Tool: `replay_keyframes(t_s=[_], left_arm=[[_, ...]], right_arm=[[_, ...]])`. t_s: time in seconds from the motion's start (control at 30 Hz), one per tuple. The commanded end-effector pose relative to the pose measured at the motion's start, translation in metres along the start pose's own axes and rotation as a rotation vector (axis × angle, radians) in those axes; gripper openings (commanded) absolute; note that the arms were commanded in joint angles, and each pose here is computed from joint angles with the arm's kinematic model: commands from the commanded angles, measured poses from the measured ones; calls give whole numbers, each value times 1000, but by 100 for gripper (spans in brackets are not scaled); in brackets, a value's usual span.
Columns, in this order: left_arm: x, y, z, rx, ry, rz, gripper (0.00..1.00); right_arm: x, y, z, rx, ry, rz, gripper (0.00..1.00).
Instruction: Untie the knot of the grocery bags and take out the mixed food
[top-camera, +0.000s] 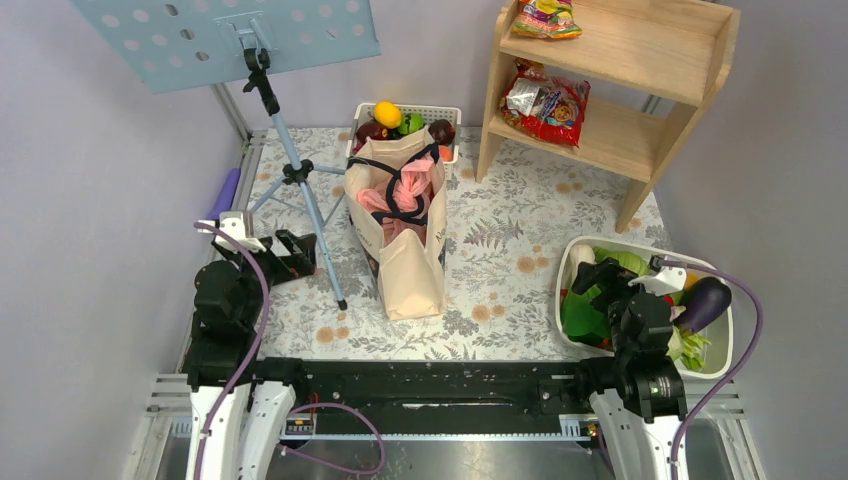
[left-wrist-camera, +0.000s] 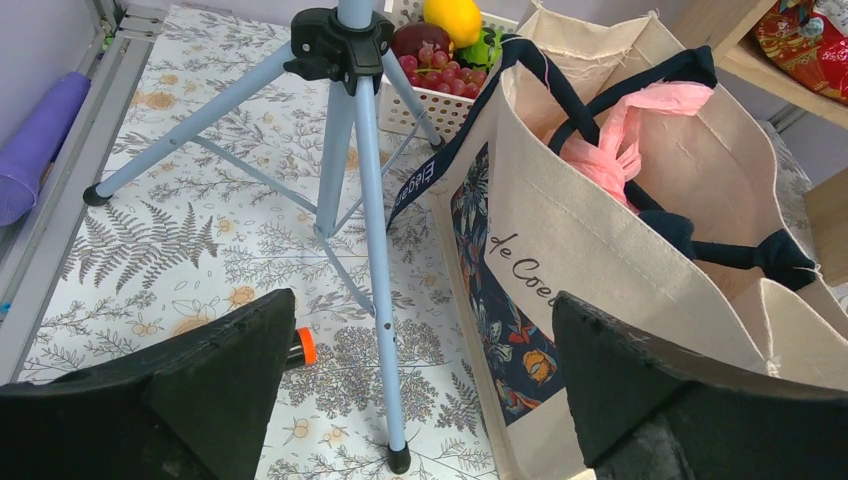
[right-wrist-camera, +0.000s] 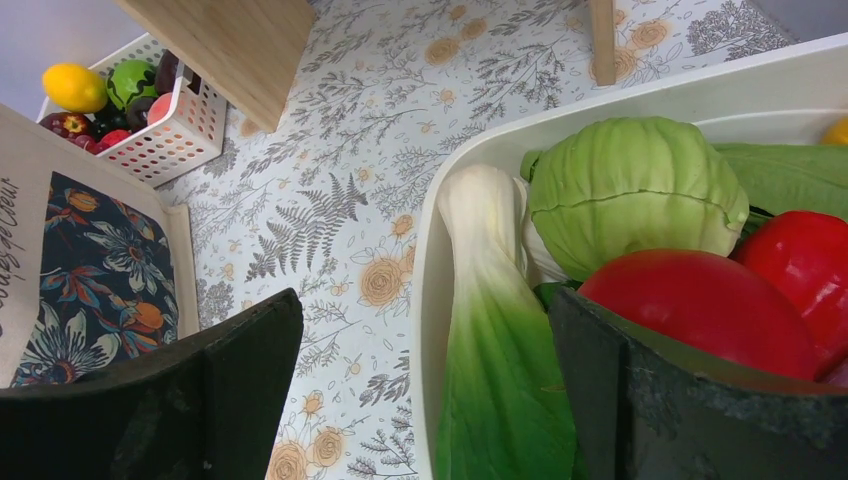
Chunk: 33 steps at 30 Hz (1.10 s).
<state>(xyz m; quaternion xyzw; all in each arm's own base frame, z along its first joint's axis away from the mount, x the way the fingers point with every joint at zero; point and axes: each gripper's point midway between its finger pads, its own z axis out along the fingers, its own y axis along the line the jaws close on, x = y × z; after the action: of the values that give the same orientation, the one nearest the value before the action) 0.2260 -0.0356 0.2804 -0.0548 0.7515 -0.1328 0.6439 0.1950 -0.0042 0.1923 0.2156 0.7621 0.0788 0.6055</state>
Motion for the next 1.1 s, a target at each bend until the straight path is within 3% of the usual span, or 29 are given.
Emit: replay_keyframes(t_s=[0.0, 0.17, 0.47, 0.67, 0.87, 1.07], left_arm=[[-18, -1, 1, -9, -48, -11, 99], [-13, 9, 6, -67, -9, -15, 99], [-2, -12, 12, 74, 49, 53, 98], [-26, -64, 6, 299, 50, 129, 86], [-44, -122, 6, 461, 129, 247, 87], [1, -174, 14, 674, 288, 515, 92]], right_arm=[[-3, -6, 3, 41, -11, 0, 100], [-3, -7, 3, 41, -14, 2, 100], [-5, 9, -2, -34, 5, 22, 99], [0, 14, -2, -60, 42, 6, 99], [11, 40, 0, -181, 152, -18, 100], [28, 59, -1, -274, 284, -31, 100]])
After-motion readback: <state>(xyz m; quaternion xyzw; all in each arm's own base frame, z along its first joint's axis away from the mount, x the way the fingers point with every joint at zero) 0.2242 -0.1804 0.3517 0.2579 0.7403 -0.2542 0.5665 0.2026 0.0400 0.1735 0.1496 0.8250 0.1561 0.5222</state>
